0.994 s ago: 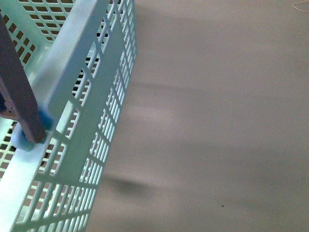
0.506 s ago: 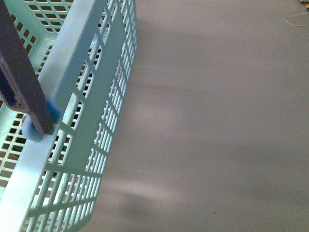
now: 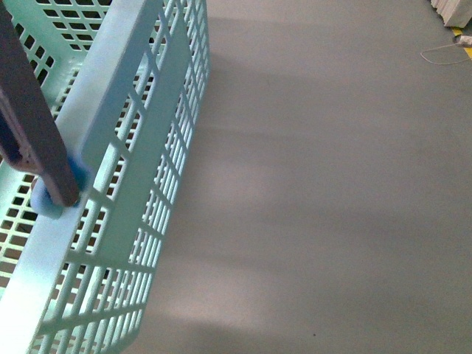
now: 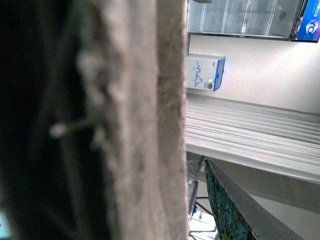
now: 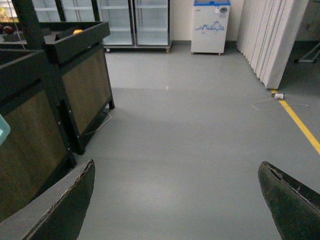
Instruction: Pick lemon and mango into basket
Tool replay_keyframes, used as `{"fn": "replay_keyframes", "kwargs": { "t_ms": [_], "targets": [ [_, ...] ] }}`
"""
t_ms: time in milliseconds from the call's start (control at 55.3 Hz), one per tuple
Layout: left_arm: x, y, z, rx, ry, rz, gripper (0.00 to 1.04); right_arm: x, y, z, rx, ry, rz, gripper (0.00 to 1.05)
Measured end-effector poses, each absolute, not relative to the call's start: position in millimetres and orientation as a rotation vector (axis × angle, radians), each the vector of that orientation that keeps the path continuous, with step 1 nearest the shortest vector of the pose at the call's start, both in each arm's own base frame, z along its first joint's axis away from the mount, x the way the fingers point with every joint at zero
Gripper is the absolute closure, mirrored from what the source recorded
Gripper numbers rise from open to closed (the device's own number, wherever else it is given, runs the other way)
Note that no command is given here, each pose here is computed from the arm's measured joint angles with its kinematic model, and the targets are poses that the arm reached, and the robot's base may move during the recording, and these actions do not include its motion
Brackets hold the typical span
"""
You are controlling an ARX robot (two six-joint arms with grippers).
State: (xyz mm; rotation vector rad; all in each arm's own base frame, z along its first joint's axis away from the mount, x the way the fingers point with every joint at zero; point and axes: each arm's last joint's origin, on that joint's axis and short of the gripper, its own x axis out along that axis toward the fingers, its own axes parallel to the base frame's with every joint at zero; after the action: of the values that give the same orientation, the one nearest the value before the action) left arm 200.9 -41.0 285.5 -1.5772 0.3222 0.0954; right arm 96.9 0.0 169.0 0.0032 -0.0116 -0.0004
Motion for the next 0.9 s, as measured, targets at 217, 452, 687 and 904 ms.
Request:
{"fn": "replay_keyframes", "kwargs": {
  "t_ms": [217,452,687,904],
  "targets": [
    [200.9,-41.0,285.6,-1.577,0.322,0.095,0.76,96.9,0.0,169.0,0.003,-0.012,0.000,0.09],
    [200.9,-41.0,285.6,-1.577,0.322,0.095,0.76,96.9,0.0,169.0,0.003,-0.012,0.000,0.09],
    [200.8,-41.0,286.2,-1.578,0.321,0.094,0.76,96.9,0.0,169.0,0.003,-0.012,0.000,0.09],
    [200.4,-42.9,286.4,-1.598,0.343,0.075,0.76,96.8,-0.1,169.2,0.003,-0.013,-0.003,0.09]
  ]
}}
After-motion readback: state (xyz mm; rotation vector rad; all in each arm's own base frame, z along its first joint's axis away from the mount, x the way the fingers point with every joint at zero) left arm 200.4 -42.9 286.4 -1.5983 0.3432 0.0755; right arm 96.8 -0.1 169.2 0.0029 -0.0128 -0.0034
